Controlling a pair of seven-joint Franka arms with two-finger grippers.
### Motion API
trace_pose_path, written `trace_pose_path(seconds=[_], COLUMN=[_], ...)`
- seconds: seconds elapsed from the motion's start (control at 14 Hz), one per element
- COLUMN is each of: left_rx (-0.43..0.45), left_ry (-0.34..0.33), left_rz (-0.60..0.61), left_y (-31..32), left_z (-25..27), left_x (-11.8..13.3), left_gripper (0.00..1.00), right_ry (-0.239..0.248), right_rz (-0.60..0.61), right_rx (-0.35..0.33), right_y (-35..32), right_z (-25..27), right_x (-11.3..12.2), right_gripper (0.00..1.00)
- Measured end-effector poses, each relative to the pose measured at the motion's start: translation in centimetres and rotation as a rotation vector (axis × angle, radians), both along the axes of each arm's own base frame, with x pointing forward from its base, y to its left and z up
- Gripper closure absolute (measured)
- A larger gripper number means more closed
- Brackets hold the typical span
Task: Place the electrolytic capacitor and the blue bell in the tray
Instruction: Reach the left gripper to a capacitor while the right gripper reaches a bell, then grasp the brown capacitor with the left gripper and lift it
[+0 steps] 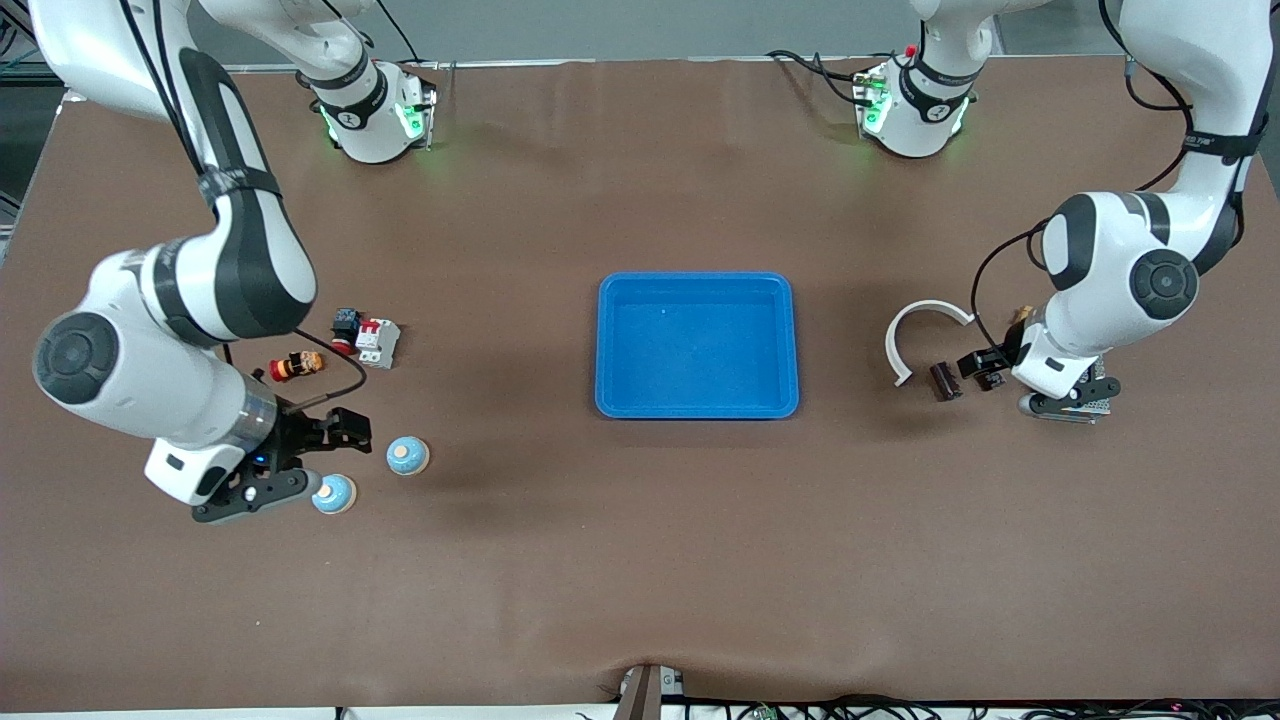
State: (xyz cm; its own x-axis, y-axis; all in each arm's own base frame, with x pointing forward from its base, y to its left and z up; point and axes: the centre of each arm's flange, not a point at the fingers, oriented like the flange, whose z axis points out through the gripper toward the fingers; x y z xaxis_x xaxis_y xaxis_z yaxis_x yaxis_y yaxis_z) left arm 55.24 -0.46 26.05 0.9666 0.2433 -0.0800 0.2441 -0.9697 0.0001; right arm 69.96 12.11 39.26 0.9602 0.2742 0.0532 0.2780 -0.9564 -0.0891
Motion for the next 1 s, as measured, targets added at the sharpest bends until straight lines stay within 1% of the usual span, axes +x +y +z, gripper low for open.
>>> trace_pose_path(seconds=[0.21, 0.36, 0.43, 0.5, 0.57, 0.64, 0.78, 0.85, 0.93, 1.0], left_rx=[-0.011, -0.017, -0.02, -0.022, -0.024, -0.026, -0.032, -0.034, -0.036, -0.036], left_ry=[0.011, 0.009, 0.008, 0.008, 0.01, 0.014, 0.017, 0.018, 0.021, 0.024], left_rz=[0.012, 0.013, 0.014, 0.015, 0.015, 0.013, 0.004, 0.0, -0.002, -0.002], left_y=[-0.4, -0.5, -0.5, -0.6, -0.6, -0.7, -1.4, -1.6, -1.7, -1.8], left_z=[-2.5, -3.7, -4.3, -4.9, -5.3, -5.7, -6.2, -6.4, -6.6, -6.8], left_x=[0.0, 0.0, -0.1, -0.1, -0.2, -0.3, -0.4, -0.4, -0.5, -0.5], left_gripper=[0.21, 0.24, 0.24, 0.27, 0.27, 0.29, 0.3, 0.34, 0.34, 0.37], right_ry=[0.019, 0.01, 0.006, 0.003, 0.003, -0.001, -0.009, -0.009, -0.002, 0.009], right_rz=[0.033, 0.118, 0.172, 0.211, 0.233, 0.247, 0.253, 0.252, 0.249, 0.247], right_rx=[-0.005, -0.01, -0.015, -0.018, -0.02, -0.022, -0.026, -0.029, -0.031, -0.033], right_y=[0.0, 0.1, 0.4, 0.7, 1.0, 1.3, 1.4, 1.3, 1.0, 0.8], right_z=[-3.4, -5.3, -6.1, -6.9, -7.6, -8.2, -9.8, -10.8, -11.7, -12.4], right_x=[0.5, 0.8, 0.9, 1.0, 0.9, 0.9, 0.5, 0.2, -0.2, -0.6], right_gripper=[0.0, 0.0, 0.0, 0.0, 0.0, 0.0, 0.0, 0.0, 0.0, 0.0])
